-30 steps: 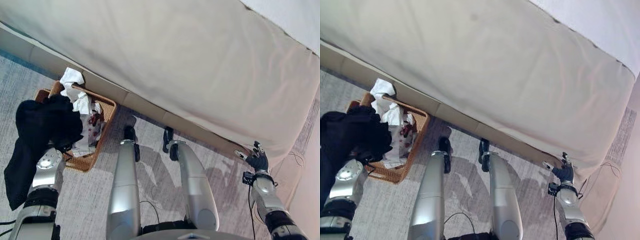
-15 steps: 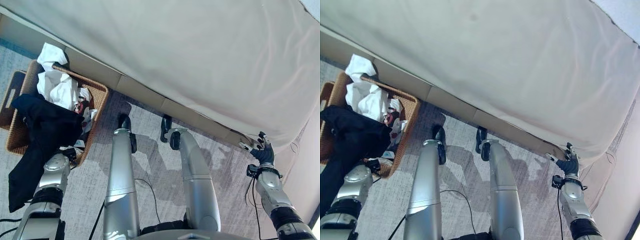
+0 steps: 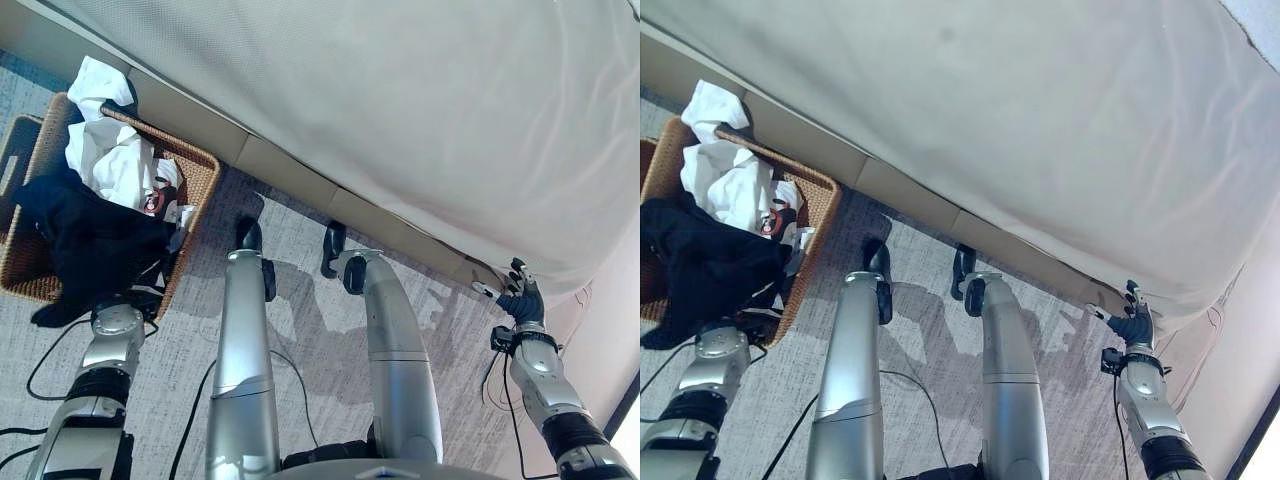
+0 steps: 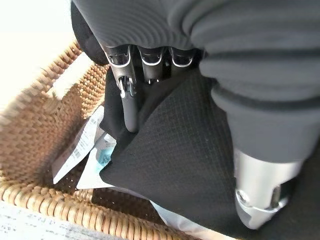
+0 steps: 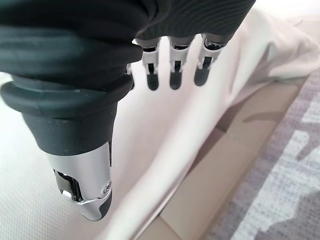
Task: Pick up clothes into the bucket
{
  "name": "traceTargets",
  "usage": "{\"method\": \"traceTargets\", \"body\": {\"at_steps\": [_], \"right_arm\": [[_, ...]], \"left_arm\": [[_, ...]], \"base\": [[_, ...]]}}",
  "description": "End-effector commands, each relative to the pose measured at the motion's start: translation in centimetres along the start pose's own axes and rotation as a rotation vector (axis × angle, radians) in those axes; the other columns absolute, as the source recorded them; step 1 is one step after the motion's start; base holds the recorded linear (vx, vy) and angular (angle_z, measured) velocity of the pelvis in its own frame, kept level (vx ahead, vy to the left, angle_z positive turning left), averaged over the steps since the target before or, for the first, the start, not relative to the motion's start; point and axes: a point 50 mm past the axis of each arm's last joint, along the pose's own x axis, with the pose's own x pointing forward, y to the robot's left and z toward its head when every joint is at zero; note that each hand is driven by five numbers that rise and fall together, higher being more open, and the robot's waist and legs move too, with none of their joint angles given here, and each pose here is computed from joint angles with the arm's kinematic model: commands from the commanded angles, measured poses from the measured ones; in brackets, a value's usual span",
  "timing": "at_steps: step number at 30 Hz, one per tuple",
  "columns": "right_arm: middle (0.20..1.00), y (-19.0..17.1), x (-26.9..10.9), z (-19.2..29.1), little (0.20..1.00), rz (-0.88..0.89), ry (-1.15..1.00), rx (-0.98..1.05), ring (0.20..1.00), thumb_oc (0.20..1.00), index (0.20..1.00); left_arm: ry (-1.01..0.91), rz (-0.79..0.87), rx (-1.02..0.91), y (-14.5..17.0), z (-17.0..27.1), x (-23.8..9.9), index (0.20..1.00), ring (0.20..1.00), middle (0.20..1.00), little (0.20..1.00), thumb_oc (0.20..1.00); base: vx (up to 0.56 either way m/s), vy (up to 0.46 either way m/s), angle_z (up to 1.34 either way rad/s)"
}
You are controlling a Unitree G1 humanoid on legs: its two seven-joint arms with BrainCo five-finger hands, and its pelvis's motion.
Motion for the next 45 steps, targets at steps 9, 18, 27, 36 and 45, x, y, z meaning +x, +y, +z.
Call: {"method": "traceTargets", "body": {"at_steps": [9, 18, 27, 36, 45], "right_arm": [[1.0, -0.9, 0.2, -0.1, 1.0, -0.004, 0.022, -0.018, 1.0, 1.0, 1.0], [1.0, 0.1, 0.4, -0.2, 1.0, 0.014, 0.034, -0.025, 1.0, 1.0, 1.0], [1.0, -1.2, 1.4, -0.5, 1.0, -0.031, 0.09, -0.088, 1.0, 1.0, 1.0], [1.0, -2.7, -0.6, -4.0, 1.0, -0.088, 0.218, -0.112, 1.0, 1.0, 1.0], [1.0, -1.9, -4.6, -9.6, 1.0, -0.032, 0.455, -0.056, 1.0, 1.0, 1.0]], "left_arm": [[-0.14, 0.263, 0.34, 8.7, 2.2, 1.1, 1.0, 1.0, 1.0, 1.0, 1.0], [-0.077, 0.228, 0.325, 7.6, -0.3, 0.3, 1.0, 1.0, 1.0, 1.0, 1.0], [0.118, -0.077, 0.318, 3.3, -5.7, -1.6, 1.0, 1.0, 1.0, 1.0, 1.0], [0.188, -0.172, 0.183, 0.4, -9.3, -4.8, 1.0, 1.0, 1.0, 1.0, 1.0], [0.427, -0.289, -0.252, -3.7, -14.3, -10.8, 1.0, 1.0, 1.0, 1.0, 1.0]], "base": [[-0.01, -0.003, 0.0], [-0.02, 0.018, -0.03], [-0.03, 0.024, -0.11], [0.1, -0.057, -0.05], [0.13, -0.12, -0.03]]}}
